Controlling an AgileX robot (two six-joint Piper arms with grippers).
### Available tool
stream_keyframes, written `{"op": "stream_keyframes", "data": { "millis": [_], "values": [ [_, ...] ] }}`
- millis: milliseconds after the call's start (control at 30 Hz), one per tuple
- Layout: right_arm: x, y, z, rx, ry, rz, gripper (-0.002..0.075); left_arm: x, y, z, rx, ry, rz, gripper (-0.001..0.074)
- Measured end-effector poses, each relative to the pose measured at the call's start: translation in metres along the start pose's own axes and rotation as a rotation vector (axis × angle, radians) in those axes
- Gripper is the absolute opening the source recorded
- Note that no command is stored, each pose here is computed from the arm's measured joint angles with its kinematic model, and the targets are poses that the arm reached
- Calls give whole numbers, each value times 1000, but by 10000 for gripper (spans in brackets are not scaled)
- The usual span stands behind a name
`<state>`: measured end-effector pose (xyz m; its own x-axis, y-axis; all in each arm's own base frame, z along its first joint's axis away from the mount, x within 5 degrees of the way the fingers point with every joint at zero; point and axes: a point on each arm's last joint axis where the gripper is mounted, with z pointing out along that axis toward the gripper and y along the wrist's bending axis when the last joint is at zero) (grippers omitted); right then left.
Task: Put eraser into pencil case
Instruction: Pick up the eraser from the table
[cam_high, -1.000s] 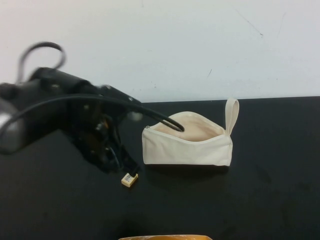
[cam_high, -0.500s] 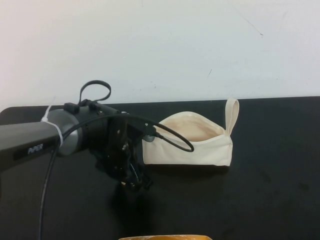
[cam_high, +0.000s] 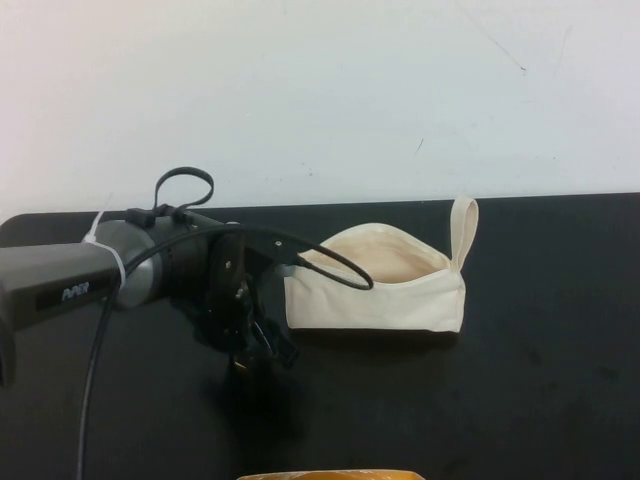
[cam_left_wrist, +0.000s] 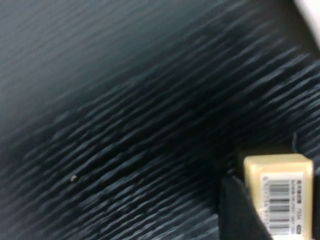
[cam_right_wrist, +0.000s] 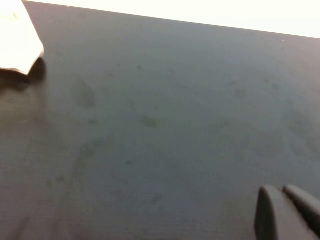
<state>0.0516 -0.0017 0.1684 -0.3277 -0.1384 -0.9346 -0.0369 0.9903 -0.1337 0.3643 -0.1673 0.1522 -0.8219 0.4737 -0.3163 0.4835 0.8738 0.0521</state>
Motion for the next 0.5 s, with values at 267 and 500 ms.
{"op": "stream_keyframes", "data": {
  "millis": [267, 500],
  "values": [
    [0, 0, 0, 0, 0, 0, -1, 5, 6, 0, 1, 51, -19, 190],
    [0, 0, 0, 0, 0, 0, -1, 3, 4, -43, 24, 21, -32, 190]
  ]
}}
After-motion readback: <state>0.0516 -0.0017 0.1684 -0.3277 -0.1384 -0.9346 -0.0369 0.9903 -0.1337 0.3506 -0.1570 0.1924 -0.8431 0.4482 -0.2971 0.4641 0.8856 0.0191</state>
